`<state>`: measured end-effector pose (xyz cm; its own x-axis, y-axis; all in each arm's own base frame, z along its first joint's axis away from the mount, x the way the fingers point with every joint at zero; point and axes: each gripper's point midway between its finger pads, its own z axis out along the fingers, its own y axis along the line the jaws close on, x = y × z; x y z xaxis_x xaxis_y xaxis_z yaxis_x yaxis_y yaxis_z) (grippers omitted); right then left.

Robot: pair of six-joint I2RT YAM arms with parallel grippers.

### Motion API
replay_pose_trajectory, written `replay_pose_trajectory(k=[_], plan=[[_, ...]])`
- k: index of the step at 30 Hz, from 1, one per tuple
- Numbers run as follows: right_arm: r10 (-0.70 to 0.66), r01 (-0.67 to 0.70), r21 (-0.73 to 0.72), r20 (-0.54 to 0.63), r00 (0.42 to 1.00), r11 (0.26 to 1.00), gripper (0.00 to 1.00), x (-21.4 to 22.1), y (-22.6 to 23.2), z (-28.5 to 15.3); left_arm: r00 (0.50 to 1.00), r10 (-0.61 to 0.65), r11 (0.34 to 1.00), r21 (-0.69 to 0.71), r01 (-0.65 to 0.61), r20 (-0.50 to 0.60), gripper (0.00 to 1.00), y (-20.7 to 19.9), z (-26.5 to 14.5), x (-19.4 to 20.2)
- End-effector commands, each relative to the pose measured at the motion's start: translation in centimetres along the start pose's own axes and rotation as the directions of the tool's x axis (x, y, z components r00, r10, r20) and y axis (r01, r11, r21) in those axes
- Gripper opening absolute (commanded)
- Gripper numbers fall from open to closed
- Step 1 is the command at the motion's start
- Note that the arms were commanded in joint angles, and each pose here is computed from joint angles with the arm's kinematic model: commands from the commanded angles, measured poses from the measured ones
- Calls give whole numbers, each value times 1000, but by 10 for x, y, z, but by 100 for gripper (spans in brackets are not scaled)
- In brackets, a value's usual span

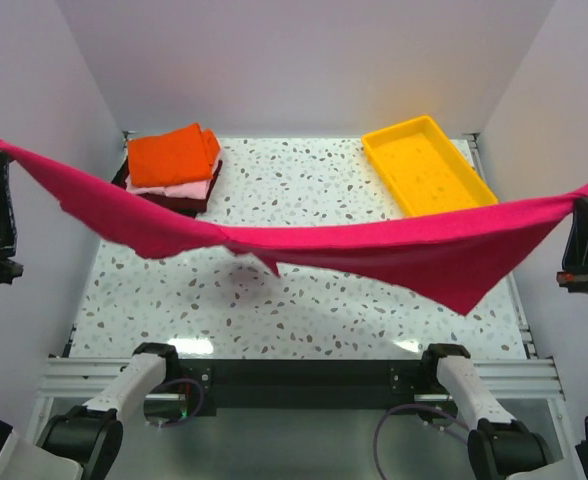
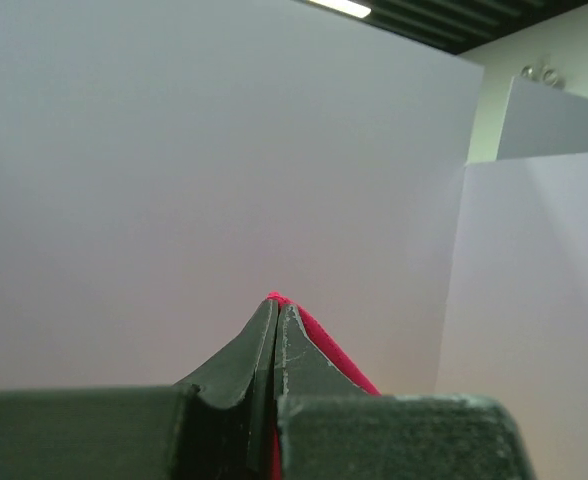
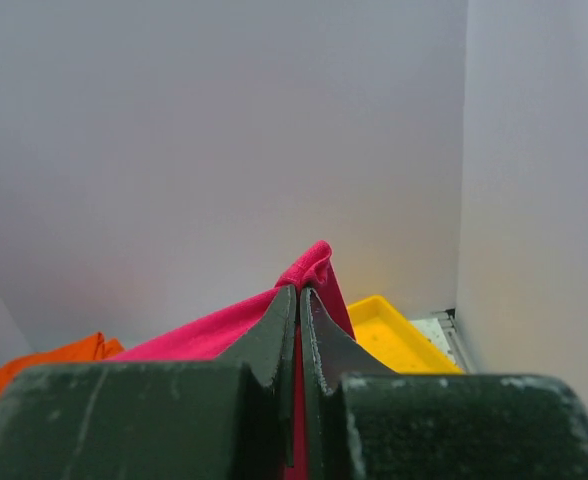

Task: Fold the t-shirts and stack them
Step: Flatten the tshirt out

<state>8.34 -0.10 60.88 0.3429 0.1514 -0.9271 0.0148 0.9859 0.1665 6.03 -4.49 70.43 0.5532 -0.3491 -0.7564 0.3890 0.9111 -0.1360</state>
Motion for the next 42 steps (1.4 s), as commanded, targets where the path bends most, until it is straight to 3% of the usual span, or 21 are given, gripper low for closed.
replay_pose_trajectory(k=[1, 4, 7, 12, 14, 15, 16, 18, 19, 20, 21, 22, 24, 25, 29, 32, 34, 35, 37, 40, 42], plan=[[-28, 32, 58, -76, 997, 998, 0, 19, -13, 4, 999, -32, 999, 41, 32, 14, 0, -6, 13, 1], [-19, 26, 60, -120, 993, 998, 0, 38, -14, 16, 997, -47, 999, 16, 48, -55, 0, 6, 27, 31], [4, 5, 43, -188, 982, 999, 0, 76, -14, 40, 983, -57, 998, -47, 49, -175, 0, 33, 46, 91], [51, -32, 59, -349, 936, 998, 0, 182, -24, 100, 909, -88, 990, -139, 34, -408, 0, 89, 70, 243], [69, -33, 88, -458, 886, 996, 0, 246, -34, 125, 864, -95, 988, -151, 22, -494, 0, 111, 81, 309], [82, -47, 90, -439, 895, 995, 0, 256, -35, 143, 849, -97, 988, -155, 19, -519, 0, 118, 87, 330], [91, -47, 102, -483, 871, 994, 0, 286, -39, 153, 818, -110, 982, -186, 3, -565, 0, 137, 96, 372], [114, -52, 129, -537, 836, 990, 0, 336, -47, 191, 788, -109, 977, -212, -28, -606, 0, 157, 107, 411], [118, -50, 134, -562, 819, 990, 0, 354, -49, 202, 735, -127, 970, -238, -48, -666, 0, 177, 111, 461], [123, -56, 128, -613, 781, 990, 0, 389, -48, 223, 741, -113, 972, -230, -56, -662, 1, 182, 127, 465], [120, -50, 127, -632, 766, 991, 0, 402, -49, 233, 688, -139, 967, -247, -61, -712, 30, 197, 127, 512], [116, -51, 122, -623, 773, 991, 12, 401, -47, 247, 676, -144, 967, -248, -59, -722, 54, 201, 132, 526], [113, -45, 118, -676, 728, 992, 38, 430, -47, 259, 687, -151, 970, -239, -33, -711, 93, 201, 156, 531], [109, -44, 112, -672, 733, 993, 55, 426, -45, 265, 673, -160, 969, -245, -32, -722, 100, 204, 157, 548], [87, -42, 85, -637, 766, 996, 71, 410, -38, 260, 688, -103, 978, -197, -60, -718, 100, 177, 167, 540], [76, -47, 62, -635, 769, 997, 75, 395, -33, 238, 675, -100, 981, -184, -55, -731, 100, 152, 142, 533], [79, -72, 35, -616, 784, 997, 75, 378, -24, 221, 701, -100, 981, -188, -50, -706, 100, 139, 130, 508], [83, -82, 32, -638, 766, 996, 75, 387, -23, 208, 654, -130, 978, -204, -37, -745, 100, 132, 101, 528], [79, -106, 1, -670, 738, 994, 75, 398, -8, 184, 666, -152, 977, -211, -8, -730, 100, 121, 82, 510], [53, -131, -57, -708, 704, 990, 75, 407, 19, 148, 580, -219, 963, -268, 2, -785, 100, 116, 18, 529], [66, -194, -91, -734, 676, 977, 76, 410, 40, 127, 570, -229, 960, -281, -4, -789, 100, 114, -3, 521]])
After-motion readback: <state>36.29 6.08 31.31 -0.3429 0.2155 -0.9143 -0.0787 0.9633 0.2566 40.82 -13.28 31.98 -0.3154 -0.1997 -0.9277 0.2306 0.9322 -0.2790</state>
